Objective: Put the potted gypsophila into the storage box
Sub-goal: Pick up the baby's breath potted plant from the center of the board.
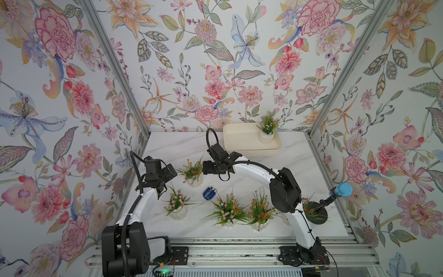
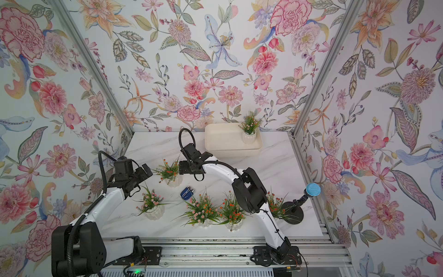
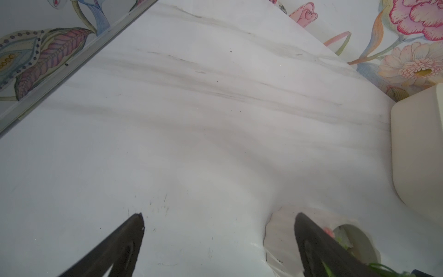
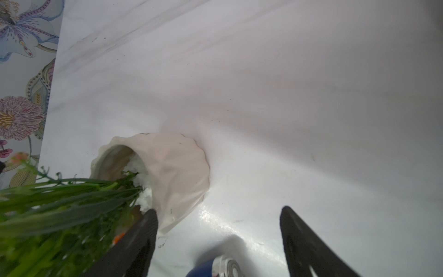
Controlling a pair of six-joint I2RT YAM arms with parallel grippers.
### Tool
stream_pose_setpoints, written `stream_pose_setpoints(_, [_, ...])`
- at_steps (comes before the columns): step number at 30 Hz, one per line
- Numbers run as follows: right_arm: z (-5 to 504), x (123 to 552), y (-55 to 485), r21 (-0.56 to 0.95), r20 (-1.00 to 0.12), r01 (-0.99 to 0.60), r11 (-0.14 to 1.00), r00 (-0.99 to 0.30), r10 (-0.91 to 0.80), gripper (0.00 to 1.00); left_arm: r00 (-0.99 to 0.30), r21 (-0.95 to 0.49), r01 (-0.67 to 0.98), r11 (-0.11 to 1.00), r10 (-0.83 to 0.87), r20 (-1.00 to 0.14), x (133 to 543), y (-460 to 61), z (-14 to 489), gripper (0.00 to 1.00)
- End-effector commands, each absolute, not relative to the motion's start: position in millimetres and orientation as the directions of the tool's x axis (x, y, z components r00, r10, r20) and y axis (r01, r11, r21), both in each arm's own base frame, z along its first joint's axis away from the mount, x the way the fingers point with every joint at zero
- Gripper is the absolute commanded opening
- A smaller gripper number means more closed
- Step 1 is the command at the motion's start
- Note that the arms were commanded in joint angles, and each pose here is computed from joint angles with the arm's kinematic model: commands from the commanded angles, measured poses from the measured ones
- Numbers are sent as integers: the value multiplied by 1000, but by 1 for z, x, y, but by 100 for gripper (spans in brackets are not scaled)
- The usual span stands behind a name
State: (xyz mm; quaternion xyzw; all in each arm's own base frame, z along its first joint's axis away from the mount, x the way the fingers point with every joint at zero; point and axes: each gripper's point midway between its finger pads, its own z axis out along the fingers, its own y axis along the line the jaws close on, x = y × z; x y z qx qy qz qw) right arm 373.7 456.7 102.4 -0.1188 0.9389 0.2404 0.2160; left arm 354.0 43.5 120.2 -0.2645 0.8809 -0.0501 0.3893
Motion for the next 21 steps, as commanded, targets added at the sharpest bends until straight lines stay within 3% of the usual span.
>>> stream_pose_setpoints(1, [101, 369, 473, 403, -470, -361, 841, -870, -149, 79, -596, -297, -374, 878, -473, -649, 358, 38, 112, 100])
stream_pose_setpoints(21, [80, 371, 478, 315, -488, -343, 885, -858, -159, 51, -625, -271, -352, 896, -440, -645, 354, 37, 112, 100])
